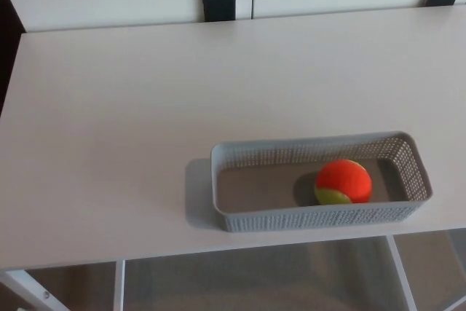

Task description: The robot walk towards a table in front and uses its left hand to pickup a tennis ball on the left side and put it in a container on the right hand side

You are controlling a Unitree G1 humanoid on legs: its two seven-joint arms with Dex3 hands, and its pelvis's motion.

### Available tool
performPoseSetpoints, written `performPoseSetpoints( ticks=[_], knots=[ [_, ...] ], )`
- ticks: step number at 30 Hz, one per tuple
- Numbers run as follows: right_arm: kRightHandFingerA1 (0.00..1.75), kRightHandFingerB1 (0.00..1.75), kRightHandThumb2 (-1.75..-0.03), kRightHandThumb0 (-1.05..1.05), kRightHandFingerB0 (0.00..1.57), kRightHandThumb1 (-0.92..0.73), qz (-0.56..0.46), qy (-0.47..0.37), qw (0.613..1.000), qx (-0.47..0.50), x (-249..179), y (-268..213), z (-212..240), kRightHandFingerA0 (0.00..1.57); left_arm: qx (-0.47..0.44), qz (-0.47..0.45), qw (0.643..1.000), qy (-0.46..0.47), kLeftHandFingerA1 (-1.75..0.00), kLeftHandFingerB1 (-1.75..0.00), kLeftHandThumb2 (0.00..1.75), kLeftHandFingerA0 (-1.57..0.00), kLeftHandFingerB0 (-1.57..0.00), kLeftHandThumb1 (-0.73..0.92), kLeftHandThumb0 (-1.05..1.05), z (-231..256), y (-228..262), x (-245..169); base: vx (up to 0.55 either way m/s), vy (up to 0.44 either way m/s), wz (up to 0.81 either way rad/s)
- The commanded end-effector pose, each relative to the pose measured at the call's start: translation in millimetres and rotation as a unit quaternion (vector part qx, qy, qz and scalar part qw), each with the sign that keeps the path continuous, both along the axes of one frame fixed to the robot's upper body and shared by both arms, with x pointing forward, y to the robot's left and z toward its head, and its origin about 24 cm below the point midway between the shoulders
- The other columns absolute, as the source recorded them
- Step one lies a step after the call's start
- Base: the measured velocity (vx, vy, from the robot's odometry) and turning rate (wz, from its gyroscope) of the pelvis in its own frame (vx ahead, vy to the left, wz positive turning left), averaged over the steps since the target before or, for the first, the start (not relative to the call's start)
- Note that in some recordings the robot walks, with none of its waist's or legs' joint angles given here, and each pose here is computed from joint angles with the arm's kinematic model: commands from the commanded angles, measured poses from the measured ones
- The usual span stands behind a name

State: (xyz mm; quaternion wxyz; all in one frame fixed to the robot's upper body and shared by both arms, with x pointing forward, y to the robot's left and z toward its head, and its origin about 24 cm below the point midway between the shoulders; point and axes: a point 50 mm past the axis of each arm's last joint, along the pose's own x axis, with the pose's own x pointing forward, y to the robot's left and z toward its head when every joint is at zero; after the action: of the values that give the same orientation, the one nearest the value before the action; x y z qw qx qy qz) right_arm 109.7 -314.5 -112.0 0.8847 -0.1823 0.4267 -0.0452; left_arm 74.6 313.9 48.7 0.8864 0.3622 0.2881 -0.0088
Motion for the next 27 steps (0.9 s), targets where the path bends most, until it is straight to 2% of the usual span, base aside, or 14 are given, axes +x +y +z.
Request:
performPoseSetpoints(
  ticks=[1, 4, 5, 7, 10, 11, 12, 16, 17, 18, 22, 23, 24, 27],
  knots=[
    [0.51, 0.43, -0.55, -0.37, 0.62, -0.55, 0.01, 0.016, 1.0, -0.015, -25, -8, -2, 0.8, 0.03, -0.06, 0.998, -0.016, -0.51, -0.31, 0.77, -0.11, -0.08, 0.47, -0.86, -20, -12, -91, 0.0, 0.0, 0.0],
    [0.52, 0.45, -0.56, -0.35, 0.63, -0.54, 0.013, 0.004, 1.0, -0.013, -21, -8, 1, 0.79, 0.043, -0.08, 0.996, 0.01, -0.52, -0.34, 0.89, -0.08, -0.02, 0.5, -0.83, -31, -17, -86, 0.0, 0.0, 0.0],
    [0.52, 0.45, -0.56, -0.35, 0.62, -0.54, 0.012, 0.001, 1.0, -0.012, -19, -7, 1, 0.8, 0.043, -0.085, 0.995, 0.016, -0.48, -0.29, 0.58, -0.14, -0.12, 0.58, -0.81, -33, -19, -84, 0.0, 0.0, 0.0],
    [0.52, 0.45, -0.56, -0.35, 0.62, -0.54, 0.011, -0.002, 1.0, -0.009, -17, -7, 2, 0.8, 0.042, -0.091, 0.995, 0.022, -0.48, -0.29, 0.58, -0.14, -0.12, 0.58, -0.81, -35, -20, -81, 0.0, 0.0, 0.0],
    [0.51, 0.43, -0.57, -0.36, 0.59, -0.55, 0.018, 0.007, 1.0, -0.017, -13, -7, 1, 0.79, 0.02, -0.1, 0.986, 0.131, -0.54, -0.42, 0.8, -0.2, -0.12, 0.5, -0.8, -80, -29, -51, 0.0, 0.0, 0.0],
    [0.52, 0.43, -0.57, -0.36, 0.59, -0.55, 0.018, 0.009, 1.0, -0.016, -14, -6, 0, 0.79, 0.013, -0.091, 0.985, 0.148, -0.53, -0.49, 0.93, -0.06, 0.0, 0.31, -0.39, -89, -31, -44, 0.0, 0.0, 0.0],
    [0.61, 0.54, -0.75, -0.43, 0.53, -0.45, 0.017, 0.012, 1.0, -0.017, -16, -6, -1, 0.71, 0.006, -0.083, 0.983, 0.161, -0.51, -0.39, 0.92, -0.08, 0.0, 0.55, -0.83, -99, -33, -37, 0.0, 0.0, 0.0],
    [0.62, 0.54, -0.75, -0.43, 0.52, -0.45, 0.003, 0.017, 1.0, -0.009, -20, -6, -3, 0.72, -0.013, -0.061, 0.98, 0.187, -0.49, -0.38, 0.95, -0.03, -0.07, 0.57, -0.75, -127, -36, -14, 0.0, 0.0, 0.0],
    [0.62, 0.53, -0.75, -0.43, 0.51, -0.45, 0.0, 0.019, 1.0, -0.007, -21, -5, -4, 0.72, -0.024, -0.053, 0.98, 0.191, -0.44, -0.28, 0.63, -0.09, -0.08, 0.77, -0.72, -131, -36, -11, 0.0, 0.0, 0.0],
    [0.63, 0.53, -0.75, -0.46, 0.52, -0.44, -0.006, 0.025, 1.0, -0.003, -24, -4, -6, 0.77, -0.044, -0.034, 0.978, 0.201, -0.5, -0.37, 0.96, -0.03, -0.01, 0.6, -0.73, -141, -39, -5, 0.0, 0.0, 0.0],
    [0.63, 0.53, -0.76, -0.48, 0.52, -0.45, -0.009, 0.039, 0.999, -0.004, -29, -3, -10, 0.75, -0.042, 0.002, 0.976, 0.212, -0.54, -0.41, 0.96, -0.15, 0.0, 0.6, -0.76, -164, -43, 5, 0.0, 0.0, 0.0],
    [0.63, 0.53, -0.77, -0.48, 0.52, -0.45, -0.011, 0.041, 0.999, -0.005, -30, -3, -10, 0.75, -0.038, 0.015, 0.976, 0.212, -0.52, -0.5, 1.08, -0.04, 0.0, 0.52, -0.37, -169, -42, 6, 0.0, 0.0, 0.0],
    [0.62, 0.53, -0.77, -0.49, 0.52, -0.45, -0.013, 0.043, 0.999, -0.005, -31, -2, -11, 0.72, -0.037, 0.025, 0.976, 0.211, -0.51, -0.39, 0.98, -0.08, 0.0, 0.62, -0.73, -172, -41, 7, 0.0, 0.0, 0.0],
    [0.63, 0.53, -0.78, -0.5, 0.51, -0.45, -0.015, 0.049, 0.999, -0.001, -33, -1, -13, 0.72, -0.029, 0.043, 0.977, 0.208, -0.52, -0.39, 0.96, -0.12, 0.0, 0.62, -0.73, -180, -39, 3, 0.0, 0.0, 0.0]
  ],
)
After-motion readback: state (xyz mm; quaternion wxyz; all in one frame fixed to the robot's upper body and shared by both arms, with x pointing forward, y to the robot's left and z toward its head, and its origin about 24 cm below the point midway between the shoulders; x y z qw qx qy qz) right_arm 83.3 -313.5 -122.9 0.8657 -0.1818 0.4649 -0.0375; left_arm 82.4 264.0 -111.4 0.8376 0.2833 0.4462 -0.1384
